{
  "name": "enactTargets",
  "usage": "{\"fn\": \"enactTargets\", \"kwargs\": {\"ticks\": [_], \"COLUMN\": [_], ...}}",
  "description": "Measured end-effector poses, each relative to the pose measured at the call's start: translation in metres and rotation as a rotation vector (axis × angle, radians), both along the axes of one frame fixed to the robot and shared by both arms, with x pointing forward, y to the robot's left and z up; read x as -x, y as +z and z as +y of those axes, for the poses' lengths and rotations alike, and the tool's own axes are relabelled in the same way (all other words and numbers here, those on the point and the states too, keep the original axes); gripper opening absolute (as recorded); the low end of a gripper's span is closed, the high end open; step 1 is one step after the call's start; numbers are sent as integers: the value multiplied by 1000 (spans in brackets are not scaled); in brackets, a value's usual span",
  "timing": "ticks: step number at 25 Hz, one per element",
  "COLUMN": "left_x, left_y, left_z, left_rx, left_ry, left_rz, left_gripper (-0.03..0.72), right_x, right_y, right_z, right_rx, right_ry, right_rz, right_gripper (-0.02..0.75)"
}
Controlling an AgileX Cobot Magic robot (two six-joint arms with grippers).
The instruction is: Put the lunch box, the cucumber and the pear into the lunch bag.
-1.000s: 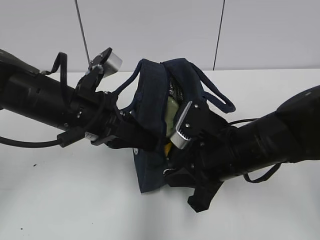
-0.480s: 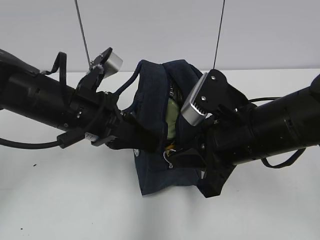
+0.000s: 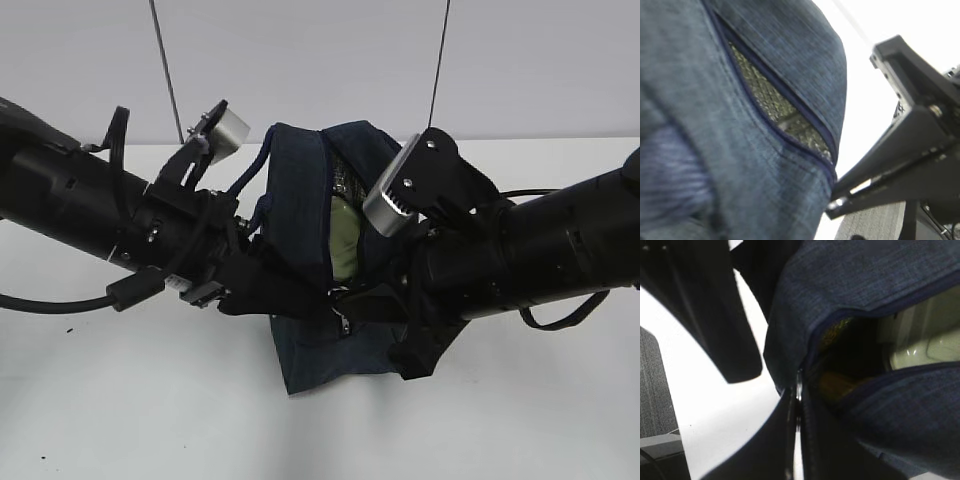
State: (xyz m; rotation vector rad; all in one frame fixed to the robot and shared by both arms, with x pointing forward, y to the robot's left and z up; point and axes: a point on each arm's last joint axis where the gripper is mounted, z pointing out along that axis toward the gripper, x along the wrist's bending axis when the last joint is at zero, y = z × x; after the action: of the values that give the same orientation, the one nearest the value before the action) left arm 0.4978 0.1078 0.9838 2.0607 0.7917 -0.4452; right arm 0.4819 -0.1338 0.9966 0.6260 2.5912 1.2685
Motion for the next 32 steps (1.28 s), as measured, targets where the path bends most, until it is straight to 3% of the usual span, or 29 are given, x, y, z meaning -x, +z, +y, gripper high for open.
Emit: {"fn": "enactTargets", "kwargs": {"ticks": [14,21,29,32], "left_x": [1,-4,-5,-5], "left_y": [-1,0,0,-1], "left_z": [-1,-1,-1,-1], "left_rx": [-7,2,5,-8], "left_ry": [-10,47,61,55], "left_rz": [-3,-14,-15,-24], "left_gripper": [343,214,184,117], "right_x": [8,5,1,-1], "right_y": [31,36,41,42], "right_z": [-4,-3,-3,-3], "right_rx": [-68,-105,-133,-133], "right_ry": [-15,-21,-36,-49], "right_rz": [-116,-171,-240,-260], "right_gripper": [6,6,6,6]}}
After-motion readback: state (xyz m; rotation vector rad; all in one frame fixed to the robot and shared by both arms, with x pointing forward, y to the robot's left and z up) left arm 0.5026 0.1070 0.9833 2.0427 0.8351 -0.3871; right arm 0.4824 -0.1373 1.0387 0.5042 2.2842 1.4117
